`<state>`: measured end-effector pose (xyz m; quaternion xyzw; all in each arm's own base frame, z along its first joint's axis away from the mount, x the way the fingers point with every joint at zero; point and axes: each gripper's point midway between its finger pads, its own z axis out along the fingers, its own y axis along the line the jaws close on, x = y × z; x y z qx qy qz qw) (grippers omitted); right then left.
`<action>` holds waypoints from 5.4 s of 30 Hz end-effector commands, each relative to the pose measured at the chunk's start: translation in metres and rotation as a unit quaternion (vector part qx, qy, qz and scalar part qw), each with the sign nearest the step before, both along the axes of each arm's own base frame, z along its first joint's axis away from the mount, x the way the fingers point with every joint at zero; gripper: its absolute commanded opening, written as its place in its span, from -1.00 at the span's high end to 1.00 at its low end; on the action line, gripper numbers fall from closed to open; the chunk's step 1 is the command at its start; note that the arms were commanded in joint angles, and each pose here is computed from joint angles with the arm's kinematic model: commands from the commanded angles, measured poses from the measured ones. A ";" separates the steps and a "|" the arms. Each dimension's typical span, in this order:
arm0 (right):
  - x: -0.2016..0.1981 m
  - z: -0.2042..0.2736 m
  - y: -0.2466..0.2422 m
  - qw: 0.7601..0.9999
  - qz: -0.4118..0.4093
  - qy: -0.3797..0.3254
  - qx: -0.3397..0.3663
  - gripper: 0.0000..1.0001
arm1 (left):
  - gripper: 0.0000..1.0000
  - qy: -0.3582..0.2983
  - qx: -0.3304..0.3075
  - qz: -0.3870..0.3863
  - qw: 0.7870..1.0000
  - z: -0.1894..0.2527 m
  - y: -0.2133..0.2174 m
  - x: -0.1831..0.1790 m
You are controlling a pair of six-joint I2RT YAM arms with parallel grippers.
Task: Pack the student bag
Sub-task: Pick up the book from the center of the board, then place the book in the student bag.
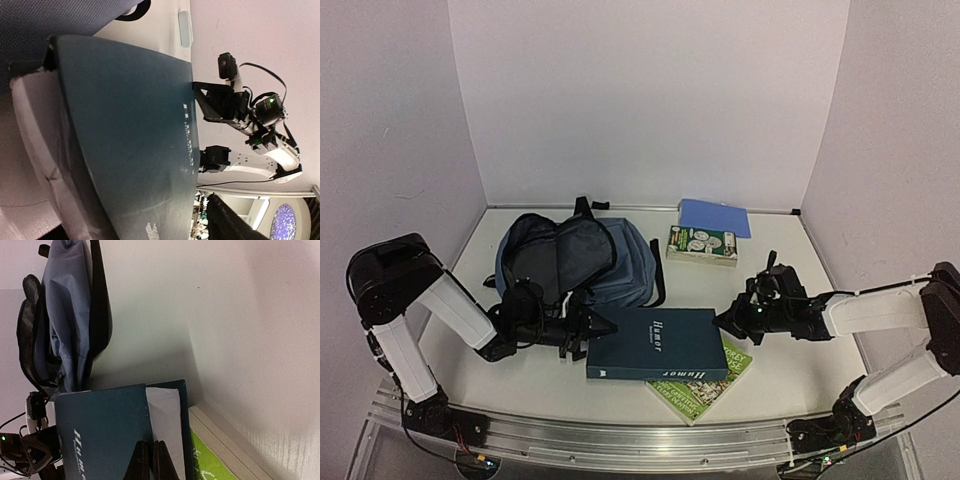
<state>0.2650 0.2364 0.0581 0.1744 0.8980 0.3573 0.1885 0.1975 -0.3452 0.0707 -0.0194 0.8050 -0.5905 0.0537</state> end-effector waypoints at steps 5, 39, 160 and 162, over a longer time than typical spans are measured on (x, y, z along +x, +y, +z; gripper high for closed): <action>-0.009 -0.017 -0.008 0.999 -0.010 0.043 -0.025 1.00 | 0.05 -0.082 -0.071 -0.012 0.994 0.069 -0.013 0.007; 0.065 0.174 -0.003 0.975 -0.004 -0.201 -0.091 -0.74 | 0.75 -0.198 -0.053 0.071 0.976 0.238 0.073 0.109; 0.040 0.261 0.267 0.927 0.207 -0.269 0.162 1.00 | 0.64 -0.097 0.025 0.222 0.970 0.091 0.138 0.169; 0.040 0.259 0.267 0.928 0.206 -0.267 0.161 1.00 | 0.60 -0.097 0.035 0.216 0.971 0.084 0.132 0.174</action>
